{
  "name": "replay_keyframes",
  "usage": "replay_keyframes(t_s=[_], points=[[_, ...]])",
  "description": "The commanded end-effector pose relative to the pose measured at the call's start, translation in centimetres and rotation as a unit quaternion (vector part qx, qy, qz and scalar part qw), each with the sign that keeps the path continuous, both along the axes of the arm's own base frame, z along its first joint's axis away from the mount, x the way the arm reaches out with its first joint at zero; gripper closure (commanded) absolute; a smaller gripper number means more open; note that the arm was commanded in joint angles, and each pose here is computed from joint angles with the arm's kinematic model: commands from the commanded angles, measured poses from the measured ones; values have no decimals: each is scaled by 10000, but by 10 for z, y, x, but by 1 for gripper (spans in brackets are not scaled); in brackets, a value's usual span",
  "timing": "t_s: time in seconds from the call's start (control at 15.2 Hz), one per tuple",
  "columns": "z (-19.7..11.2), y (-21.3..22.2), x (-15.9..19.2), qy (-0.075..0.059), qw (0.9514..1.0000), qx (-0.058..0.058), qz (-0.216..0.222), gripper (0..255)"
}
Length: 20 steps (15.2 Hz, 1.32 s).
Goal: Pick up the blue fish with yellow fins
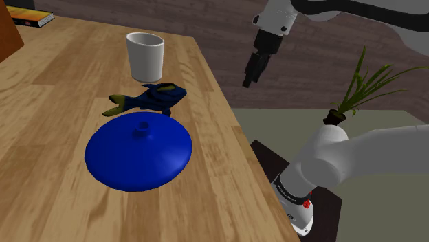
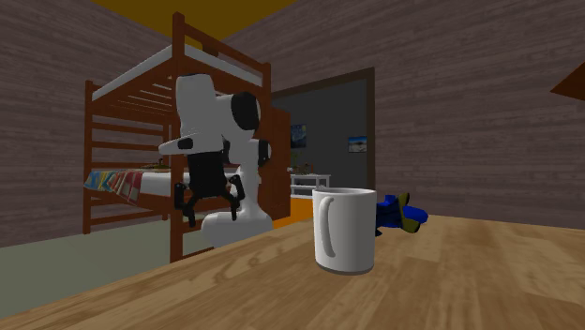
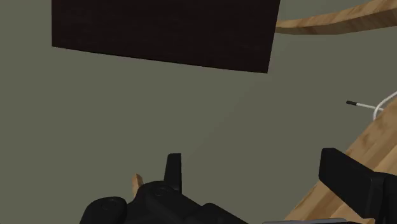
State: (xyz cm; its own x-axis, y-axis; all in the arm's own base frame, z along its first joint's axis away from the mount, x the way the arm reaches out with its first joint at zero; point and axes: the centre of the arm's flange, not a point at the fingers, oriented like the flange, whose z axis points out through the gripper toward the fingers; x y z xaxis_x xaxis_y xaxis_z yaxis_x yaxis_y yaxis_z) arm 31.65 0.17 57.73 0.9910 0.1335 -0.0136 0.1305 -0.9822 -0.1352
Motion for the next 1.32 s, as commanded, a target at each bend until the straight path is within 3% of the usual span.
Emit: replay_keyframes(t_s=[0.0, 1.25], points=[[0, 0, 0, 0, 10000, 0, 0, 0], [40, 238, 83, 184, 9997, -71, 165, 0]])
